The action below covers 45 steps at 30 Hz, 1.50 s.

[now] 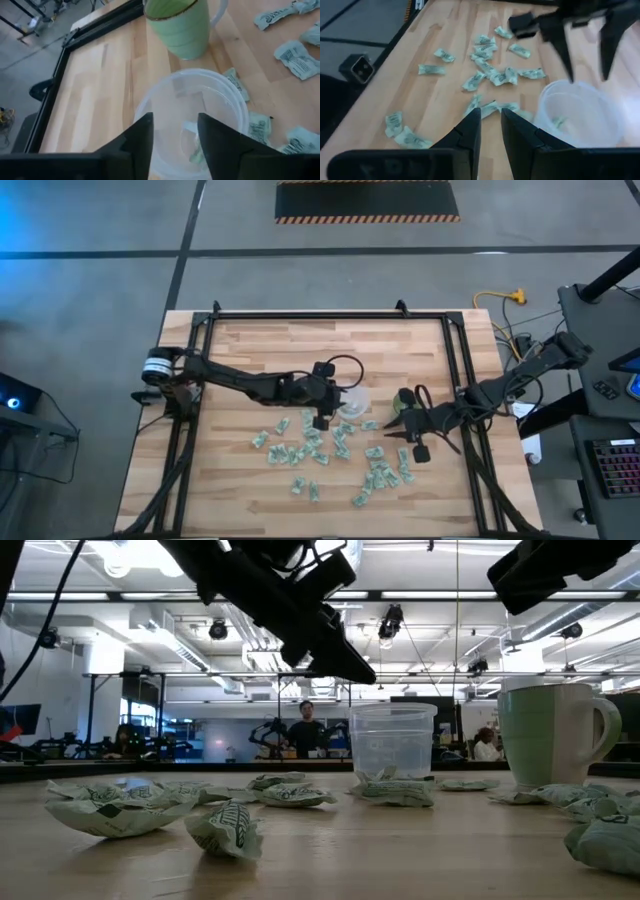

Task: Pick and place Stevia / Truvia into bins
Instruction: Put the green stevia packet into the transparent container

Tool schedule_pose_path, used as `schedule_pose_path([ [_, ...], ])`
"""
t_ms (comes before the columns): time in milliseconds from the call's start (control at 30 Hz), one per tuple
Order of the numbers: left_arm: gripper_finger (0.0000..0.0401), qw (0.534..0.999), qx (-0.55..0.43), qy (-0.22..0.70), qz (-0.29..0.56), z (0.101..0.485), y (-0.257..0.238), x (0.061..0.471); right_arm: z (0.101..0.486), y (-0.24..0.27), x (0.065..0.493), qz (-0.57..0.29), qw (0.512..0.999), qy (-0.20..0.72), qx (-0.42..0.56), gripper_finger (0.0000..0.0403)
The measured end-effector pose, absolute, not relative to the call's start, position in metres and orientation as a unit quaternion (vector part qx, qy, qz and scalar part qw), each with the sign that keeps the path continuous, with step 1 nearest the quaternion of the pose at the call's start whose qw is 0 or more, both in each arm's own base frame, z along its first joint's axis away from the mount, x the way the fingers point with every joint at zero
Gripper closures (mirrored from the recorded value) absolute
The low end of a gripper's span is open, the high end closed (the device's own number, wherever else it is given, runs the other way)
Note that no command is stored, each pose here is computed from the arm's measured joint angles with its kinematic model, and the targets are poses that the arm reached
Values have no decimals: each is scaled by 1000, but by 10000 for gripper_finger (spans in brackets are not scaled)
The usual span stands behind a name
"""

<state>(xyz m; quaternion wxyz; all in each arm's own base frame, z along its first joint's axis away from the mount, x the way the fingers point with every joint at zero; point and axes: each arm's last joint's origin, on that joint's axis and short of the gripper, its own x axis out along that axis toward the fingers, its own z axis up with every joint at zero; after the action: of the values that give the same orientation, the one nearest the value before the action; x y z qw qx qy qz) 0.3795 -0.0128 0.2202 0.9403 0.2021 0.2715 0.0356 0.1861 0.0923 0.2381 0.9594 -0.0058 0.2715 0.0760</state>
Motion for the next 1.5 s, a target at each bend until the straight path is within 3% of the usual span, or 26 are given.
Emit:
schedule_pose_path([
  [300,247,928,163,334,6,239,-36,346,221,139,188,139,938,318,-1,335],
  [567,247,925,139,353,-23,238,-63,319,182,178,194,103,905,412,38,335],
  [800,247,922,124,365,-28,228,-71,313,161,196,190,6,848,528,35,335],
  [1500,247,921,114,371,-25,225,-72,313,136,224,210,-17,824,567,2,335],
])
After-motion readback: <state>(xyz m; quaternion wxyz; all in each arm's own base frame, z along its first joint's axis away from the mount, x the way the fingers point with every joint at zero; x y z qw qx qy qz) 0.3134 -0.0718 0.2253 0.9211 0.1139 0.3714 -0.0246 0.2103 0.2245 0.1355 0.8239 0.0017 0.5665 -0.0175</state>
